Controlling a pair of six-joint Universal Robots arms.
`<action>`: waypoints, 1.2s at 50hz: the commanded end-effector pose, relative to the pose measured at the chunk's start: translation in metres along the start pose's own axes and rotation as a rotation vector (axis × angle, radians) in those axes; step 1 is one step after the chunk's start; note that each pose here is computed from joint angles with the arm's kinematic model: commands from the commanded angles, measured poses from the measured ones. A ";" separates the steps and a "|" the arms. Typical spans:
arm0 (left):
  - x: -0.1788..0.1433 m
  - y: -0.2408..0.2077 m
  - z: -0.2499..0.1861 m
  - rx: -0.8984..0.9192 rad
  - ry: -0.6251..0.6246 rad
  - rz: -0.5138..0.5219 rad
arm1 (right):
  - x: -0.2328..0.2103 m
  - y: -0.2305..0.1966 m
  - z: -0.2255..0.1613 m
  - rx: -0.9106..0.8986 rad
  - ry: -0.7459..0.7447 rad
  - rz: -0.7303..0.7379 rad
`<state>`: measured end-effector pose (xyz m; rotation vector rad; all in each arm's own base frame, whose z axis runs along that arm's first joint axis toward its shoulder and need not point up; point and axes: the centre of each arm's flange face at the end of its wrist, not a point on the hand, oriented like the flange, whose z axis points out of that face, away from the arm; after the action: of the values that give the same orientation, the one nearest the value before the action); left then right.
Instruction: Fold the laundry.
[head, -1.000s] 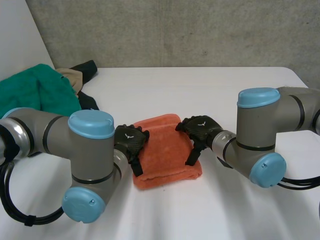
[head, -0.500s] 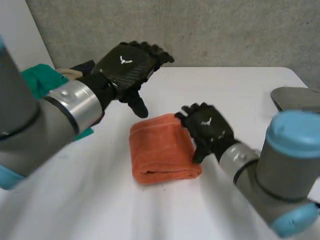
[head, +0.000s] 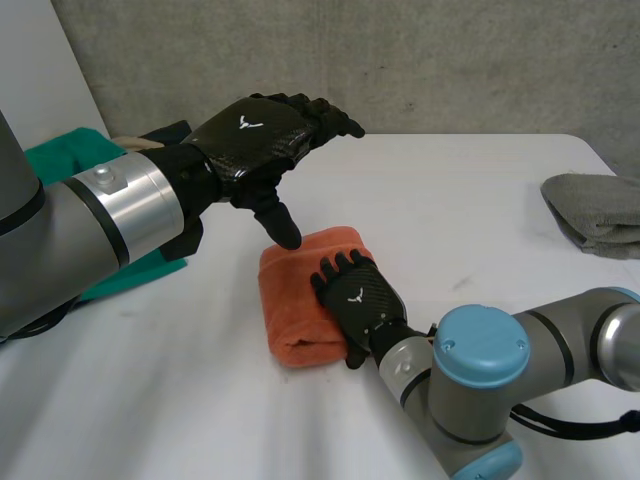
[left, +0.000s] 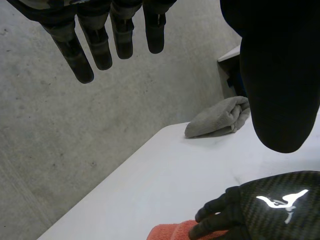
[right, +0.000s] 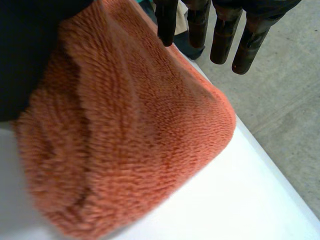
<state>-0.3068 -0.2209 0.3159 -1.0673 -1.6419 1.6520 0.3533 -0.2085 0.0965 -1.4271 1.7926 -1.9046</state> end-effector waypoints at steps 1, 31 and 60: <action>0.000 -0.002 0.000 0.007 0.000 0.006 | 0.003 0.001 0.013 0.009 0.021 -0.008; 0.002 0.006 -0.001 -0.017 0.006 -0.008 | 0.003 -0.007 0.049 0.108 -0.010 -0.014; 0.000 0.001 -0.002 -0.004 -0.004 -0.004 | 0.112 0.018 0.033 -0.005 0.147 0.024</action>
<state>-0.3049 -0.2195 0.3150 -1.0648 -1.6480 1.6481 0.3452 -0.2882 0.1271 -1.3332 1.7893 -2.0177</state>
